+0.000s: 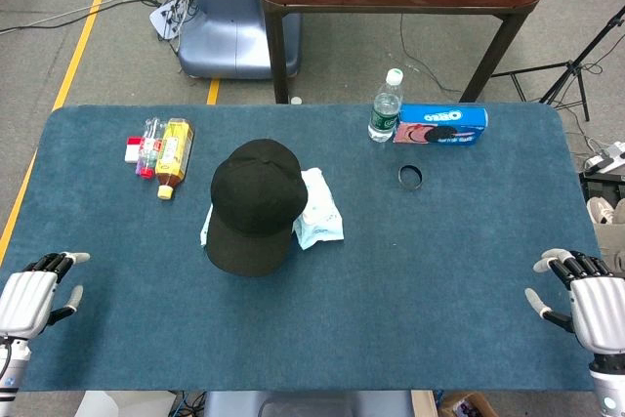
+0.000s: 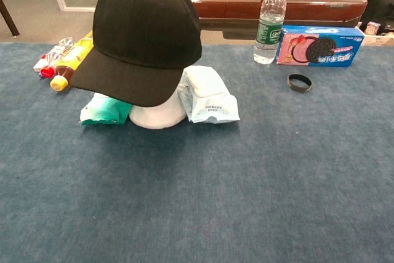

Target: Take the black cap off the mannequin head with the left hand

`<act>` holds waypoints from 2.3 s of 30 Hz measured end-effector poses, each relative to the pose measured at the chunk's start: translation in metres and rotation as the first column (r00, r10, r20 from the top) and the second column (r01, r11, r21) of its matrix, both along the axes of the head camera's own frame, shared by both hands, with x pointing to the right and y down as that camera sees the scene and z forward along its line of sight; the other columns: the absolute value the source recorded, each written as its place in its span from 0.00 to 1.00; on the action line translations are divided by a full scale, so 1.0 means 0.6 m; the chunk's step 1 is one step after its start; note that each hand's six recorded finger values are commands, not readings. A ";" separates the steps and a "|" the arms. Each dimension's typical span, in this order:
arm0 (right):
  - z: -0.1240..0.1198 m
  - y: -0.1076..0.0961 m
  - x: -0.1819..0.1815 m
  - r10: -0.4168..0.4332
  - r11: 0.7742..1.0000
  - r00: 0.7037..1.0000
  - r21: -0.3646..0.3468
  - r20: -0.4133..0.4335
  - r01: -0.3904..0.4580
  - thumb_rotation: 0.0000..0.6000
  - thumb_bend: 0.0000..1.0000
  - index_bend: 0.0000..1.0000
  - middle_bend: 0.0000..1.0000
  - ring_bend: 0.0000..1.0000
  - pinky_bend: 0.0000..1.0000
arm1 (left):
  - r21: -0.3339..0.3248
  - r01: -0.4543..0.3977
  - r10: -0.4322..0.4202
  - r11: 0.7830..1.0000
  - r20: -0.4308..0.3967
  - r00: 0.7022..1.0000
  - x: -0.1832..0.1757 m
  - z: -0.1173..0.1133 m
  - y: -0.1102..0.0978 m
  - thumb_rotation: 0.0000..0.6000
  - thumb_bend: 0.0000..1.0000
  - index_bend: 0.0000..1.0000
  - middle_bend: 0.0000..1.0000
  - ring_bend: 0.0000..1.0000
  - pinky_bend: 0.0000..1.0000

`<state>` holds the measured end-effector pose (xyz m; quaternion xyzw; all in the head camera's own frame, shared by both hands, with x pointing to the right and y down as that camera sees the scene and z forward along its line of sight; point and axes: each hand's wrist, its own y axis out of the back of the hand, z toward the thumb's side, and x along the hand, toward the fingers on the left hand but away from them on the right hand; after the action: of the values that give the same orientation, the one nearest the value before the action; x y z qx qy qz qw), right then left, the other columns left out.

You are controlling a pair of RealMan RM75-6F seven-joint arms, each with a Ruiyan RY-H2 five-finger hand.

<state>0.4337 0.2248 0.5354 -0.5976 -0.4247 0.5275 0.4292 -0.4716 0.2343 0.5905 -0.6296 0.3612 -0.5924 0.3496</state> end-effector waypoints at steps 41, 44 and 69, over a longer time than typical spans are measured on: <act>-0.016 -0.013 0.018 0.033 0.999 0.997 0.005 0.067 -0.034 1.00 0.23 0.48 0.39 0.34 0.38 | 0.267 -0.349 0.394 0.898 -0.135 0.909 0.207 -0.009 -0.063 1.00 0.00 0.20 0.44 0.56 0.63; -0.016 -0.014 0.019 0.035 0.999 0.997 0.004 0.069 -0.035 1.00 0.23 0.48 0.39 0.34 0.38 | 0.266 -0.380 0.425 0.886 -0.139 0.894 0.231 0.000 -0.070 1.00 0.00 0.21 0.44 0.56 0.63; -0.024 -0.016 0.026 0.040 0.999 0.995 0.011 0.090 -0.041 1.00 0.23 0.48 0.39 0.34 0.38 | 0.335 -0.416 0.478 0.845 -0.127 0.869 0.302 0.028 -0.076 1.00 0.00 0.35 0.49 0.63 0.70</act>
<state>0.4491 0.2154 0.5209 -0.6091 -0.4592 0.5058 0.4028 -0.2906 0.1889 0.6074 -0.6945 0.3226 -0.3647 0.5298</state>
